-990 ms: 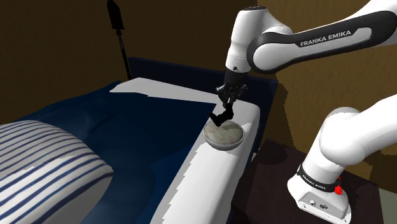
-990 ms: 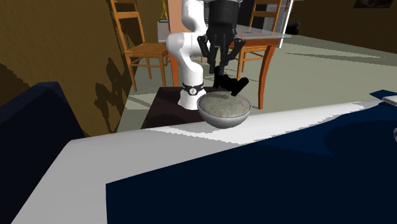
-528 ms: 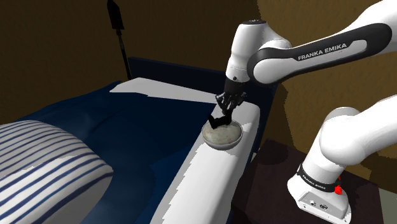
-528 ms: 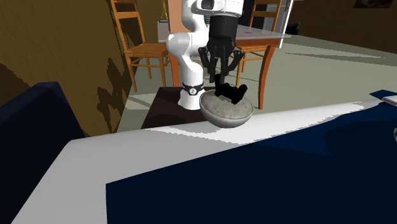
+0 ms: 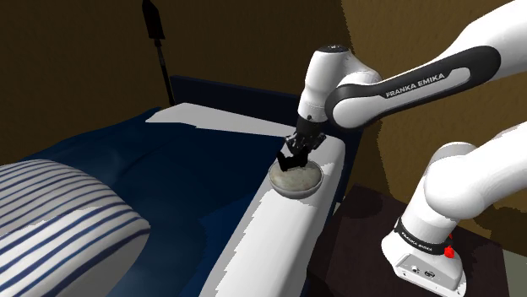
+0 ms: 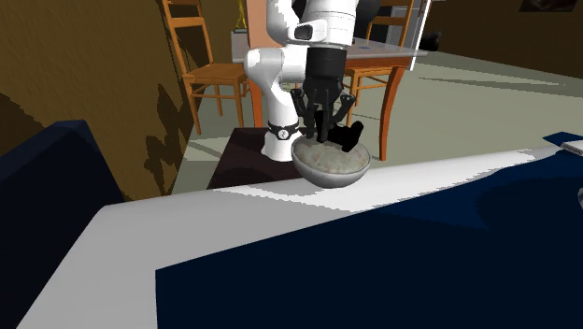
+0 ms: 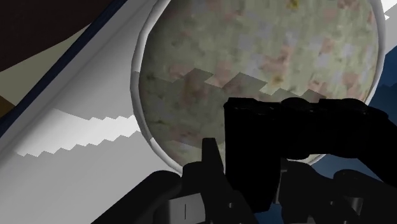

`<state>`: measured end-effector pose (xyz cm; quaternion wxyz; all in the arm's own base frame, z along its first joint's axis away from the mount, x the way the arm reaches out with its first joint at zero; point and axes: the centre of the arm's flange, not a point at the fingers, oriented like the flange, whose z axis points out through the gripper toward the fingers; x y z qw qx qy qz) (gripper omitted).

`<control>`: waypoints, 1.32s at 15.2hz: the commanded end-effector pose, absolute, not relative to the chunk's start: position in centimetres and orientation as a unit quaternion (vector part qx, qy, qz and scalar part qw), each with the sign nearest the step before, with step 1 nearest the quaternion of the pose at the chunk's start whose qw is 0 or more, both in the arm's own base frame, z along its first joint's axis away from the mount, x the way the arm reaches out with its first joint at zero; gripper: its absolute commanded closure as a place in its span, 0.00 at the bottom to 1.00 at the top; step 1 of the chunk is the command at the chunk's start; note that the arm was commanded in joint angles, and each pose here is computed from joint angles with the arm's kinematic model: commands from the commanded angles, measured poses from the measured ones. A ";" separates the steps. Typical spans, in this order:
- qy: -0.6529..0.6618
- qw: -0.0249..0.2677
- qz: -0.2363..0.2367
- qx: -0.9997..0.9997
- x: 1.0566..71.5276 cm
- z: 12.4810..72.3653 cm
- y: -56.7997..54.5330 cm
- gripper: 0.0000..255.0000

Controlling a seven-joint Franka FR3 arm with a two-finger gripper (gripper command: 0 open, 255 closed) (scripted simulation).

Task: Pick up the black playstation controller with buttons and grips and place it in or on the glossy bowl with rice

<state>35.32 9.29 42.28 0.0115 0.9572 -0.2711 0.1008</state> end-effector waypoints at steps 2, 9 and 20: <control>-0.270 0.015 0.092 0.958 35.0 41.5 9.3 1.00; -0.270 0.015 0.092 0.958 35.1 41.4 9.4 0.00; -0.270 0.015 0.092 0.958 34.2 46.4 9.7 0.00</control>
